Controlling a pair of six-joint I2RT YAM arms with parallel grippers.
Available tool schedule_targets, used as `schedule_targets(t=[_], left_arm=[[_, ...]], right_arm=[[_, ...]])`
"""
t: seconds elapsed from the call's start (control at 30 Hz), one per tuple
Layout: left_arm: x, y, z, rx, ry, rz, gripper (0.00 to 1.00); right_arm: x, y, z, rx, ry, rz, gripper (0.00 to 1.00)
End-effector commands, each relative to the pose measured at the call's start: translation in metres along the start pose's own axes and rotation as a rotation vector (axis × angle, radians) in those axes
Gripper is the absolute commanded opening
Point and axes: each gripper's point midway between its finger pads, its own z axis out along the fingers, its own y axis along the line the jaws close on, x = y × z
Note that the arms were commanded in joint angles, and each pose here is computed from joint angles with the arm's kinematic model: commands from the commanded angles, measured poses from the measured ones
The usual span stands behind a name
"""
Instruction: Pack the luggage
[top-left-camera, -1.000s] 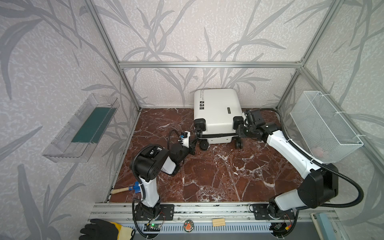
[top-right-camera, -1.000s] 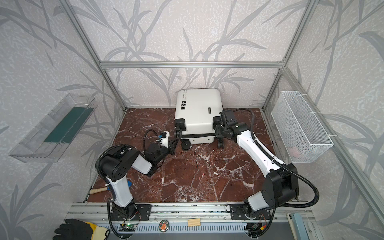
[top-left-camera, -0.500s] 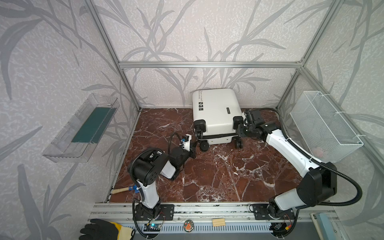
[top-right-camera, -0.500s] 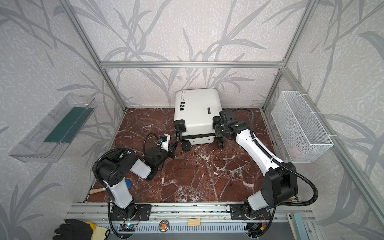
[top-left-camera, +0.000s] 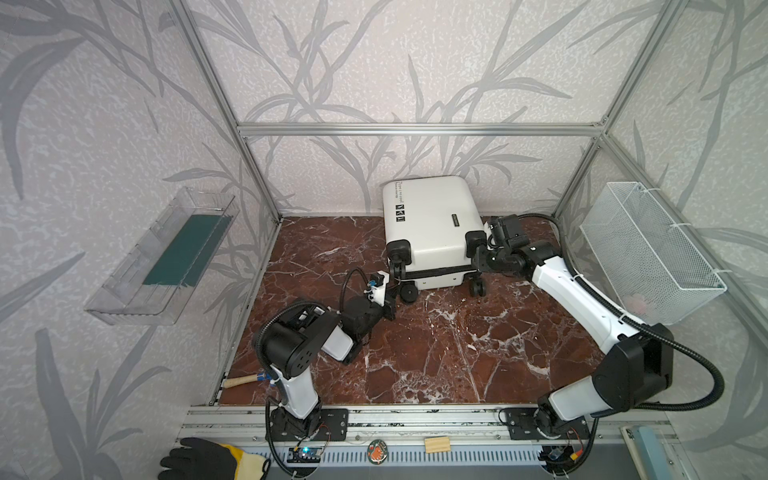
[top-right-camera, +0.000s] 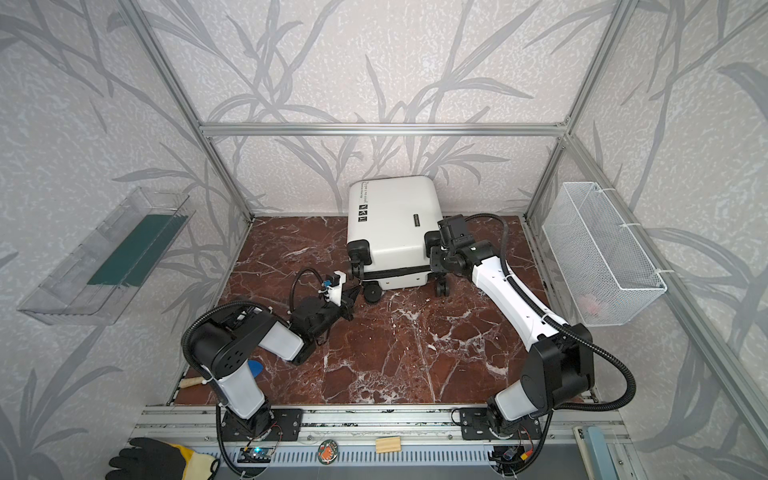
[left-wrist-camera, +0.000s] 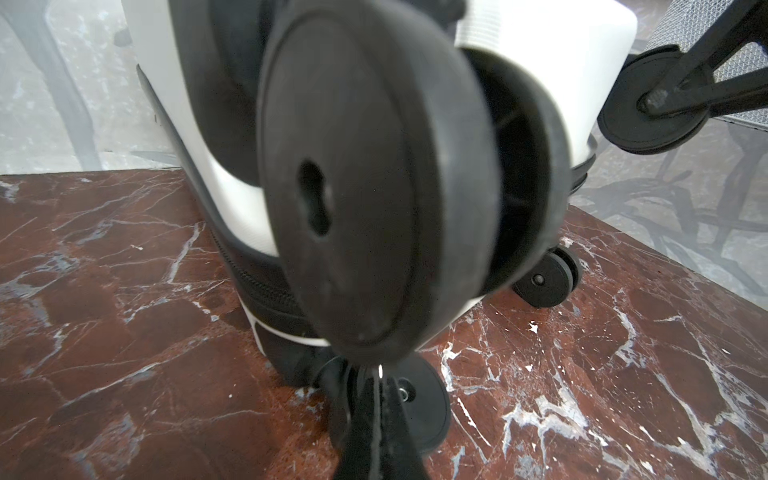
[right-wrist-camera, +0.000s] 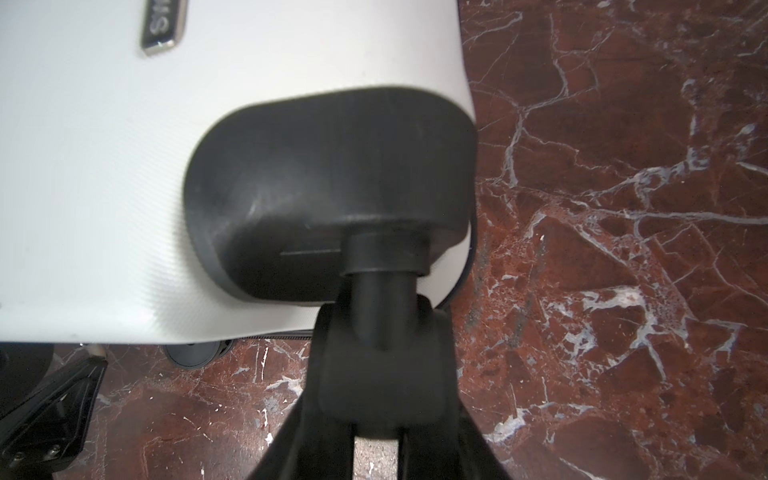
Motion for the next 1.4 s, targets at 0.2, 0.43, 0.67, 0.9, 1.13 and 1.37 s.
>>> schedule_targets(t=[0.2,0.43,0.67,0.9,1.13,1.37], left_arm=[[-0.017,-0.060,0.010,0.172,-0.052,0.099,0.00],[-0.017,-0.089,0.022,0.203,-0.058,0.172,0.00],[-0.011,-0.120,0.035,0.264,-0.046,0.204,0.00],[-0.007,-0.153,0.052,0.326,-0.043,0.208,0.00],[-0.005,-0.189,0.078,0.385,-0.041,0.206,0.00],[-0.009,-0.216,0.110,0.412,-0.059,0.178,0.00]], right_arm=[[-0.026,0.021,-0.002,-0.064,-0.091,0.013,0.00],[-0.023,0.023,-0.001,-0.066,-0.081,0.010,0.00],[-0.020,0.026,-0.001,-0.071,-0.077,0.001,0.00],[-0.018,0.029,0.000,-0.077,-0.073,0.000,0.00],[-0.016,0.030,-0.001,-0.082,-0.072,-0.001,0.00],[-0.013,0.032,0.000,-0.086,-0.071,0.002,0.00]])
